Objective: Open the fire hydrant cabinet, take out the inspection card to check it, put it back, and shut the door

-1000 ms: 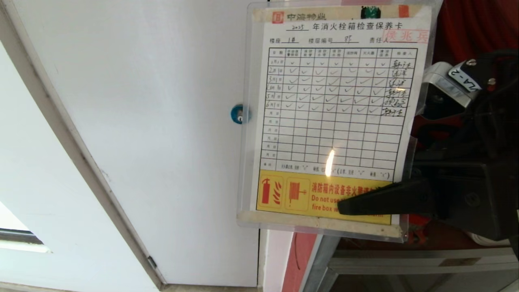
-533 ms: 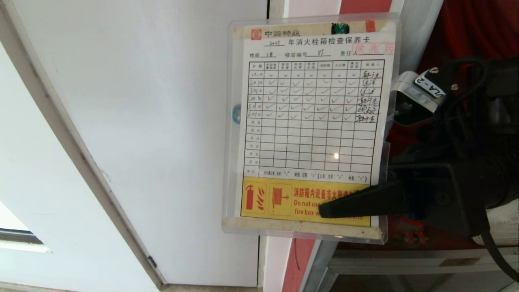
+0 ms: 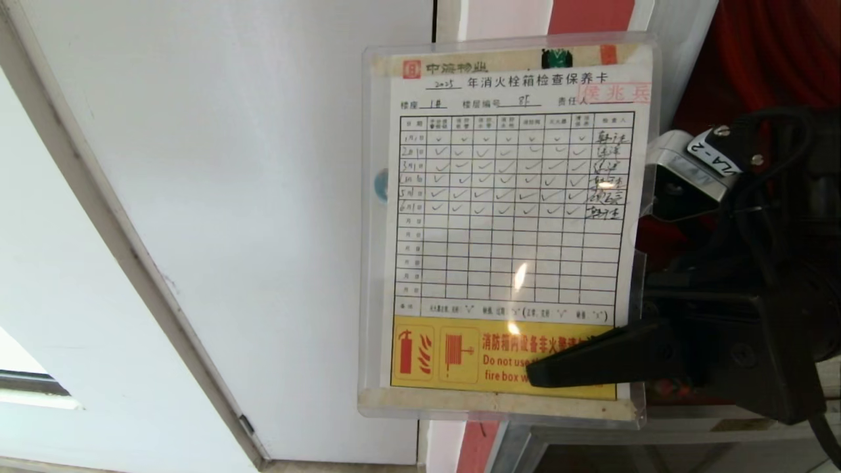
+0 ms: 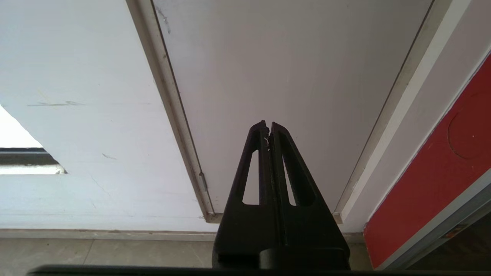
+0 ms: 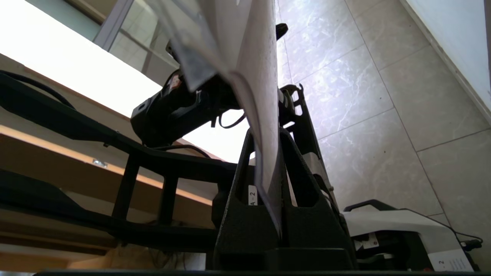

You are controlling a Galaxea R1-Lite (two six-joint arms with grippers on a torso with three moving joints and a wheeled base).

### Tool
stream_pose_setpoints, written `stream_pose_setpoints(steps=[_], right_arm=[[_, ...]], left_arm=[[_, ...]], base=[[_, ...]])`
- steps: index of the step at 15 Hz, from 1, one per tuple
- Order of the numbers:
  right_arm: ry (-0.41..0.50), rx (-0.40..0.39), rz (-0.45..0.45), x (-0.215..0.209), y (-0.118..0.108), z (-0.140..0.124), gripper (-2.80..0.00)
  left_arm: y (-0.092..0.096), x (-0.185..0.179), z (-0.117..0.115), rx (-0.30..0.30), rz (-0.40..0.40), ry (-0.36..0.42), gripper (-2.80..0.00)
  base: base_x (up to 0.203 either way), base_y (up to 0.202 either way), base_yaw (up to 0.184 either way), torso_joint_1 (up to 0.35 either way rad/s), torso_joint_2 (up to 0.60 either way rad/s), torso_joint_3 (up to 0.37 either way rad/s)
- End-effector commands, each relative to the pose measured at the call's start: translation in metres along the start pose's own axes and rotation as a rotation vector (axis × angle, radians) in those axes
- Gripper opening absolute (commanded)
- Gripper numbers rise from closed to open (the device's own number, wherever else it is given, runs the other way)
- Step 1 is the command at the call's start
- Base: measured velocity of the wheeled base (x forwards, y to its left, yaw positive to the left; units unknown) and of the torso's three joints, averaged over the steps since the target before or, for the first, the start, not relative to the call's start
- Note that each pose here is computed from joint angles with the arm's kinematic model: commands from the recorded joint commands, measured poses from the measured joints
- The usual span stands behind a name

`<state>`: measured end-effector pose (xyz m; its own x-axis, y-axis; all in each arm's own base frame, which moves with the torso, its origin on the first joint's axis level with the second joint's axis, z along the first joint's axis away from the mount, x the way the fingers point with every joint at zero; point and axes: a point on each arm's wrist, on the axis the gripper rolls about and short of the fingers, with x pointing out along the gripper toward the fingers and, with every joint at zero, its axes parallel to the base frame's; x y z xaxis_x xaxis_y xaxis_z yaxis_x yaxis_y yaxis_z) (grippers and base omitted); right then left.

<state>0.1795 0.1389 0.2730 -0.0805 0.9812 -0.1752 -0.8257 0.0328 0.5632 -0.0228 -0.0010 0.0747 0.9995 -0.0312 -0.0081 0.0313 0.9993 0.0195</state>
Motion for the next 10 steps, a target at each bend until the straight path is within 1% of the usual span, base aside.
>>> stream_pose_setpoints(steps=[1, 5, 8, 10], right_arm=[[-0.006, -0.017, 0.011, -0.004, 0.008, -0.002, -2.8], [0.006, -0.032, 0.036, -0.002, 0.015, -0.005, -2.8], [0.014, -0.027, 0.038, -0.001, 0.015, -0.008, -2.8], [0.019, -0.037, 0.04, -0.002, 0.016, -0.013, -2.8]], left_arm=[[0.0, 0.0, 0.0, 0.0, 0.0, 0.001, -2.8], [0.0, 0.0, 0.0, 0.0, 0.0, 0.001, -2.8], [0.0, 0.0, 0.0, 0.0, 0.0, 0.001, -2.8], [0.0, 0.0, 0.0, 0.0, 0.0, 0.0, -2.8]], base=[[0.0, 0.0, 0.0, 0.0, 0.0, 0.0], [0.0, 0.0, 0.0, 0.0, 0.0, 0.0], [0.0, 0.0, 0.0, 0.0, 0.0, 0.0], [0.0, 0.0, 0.0, 0.0, 0.0, 0.0]])
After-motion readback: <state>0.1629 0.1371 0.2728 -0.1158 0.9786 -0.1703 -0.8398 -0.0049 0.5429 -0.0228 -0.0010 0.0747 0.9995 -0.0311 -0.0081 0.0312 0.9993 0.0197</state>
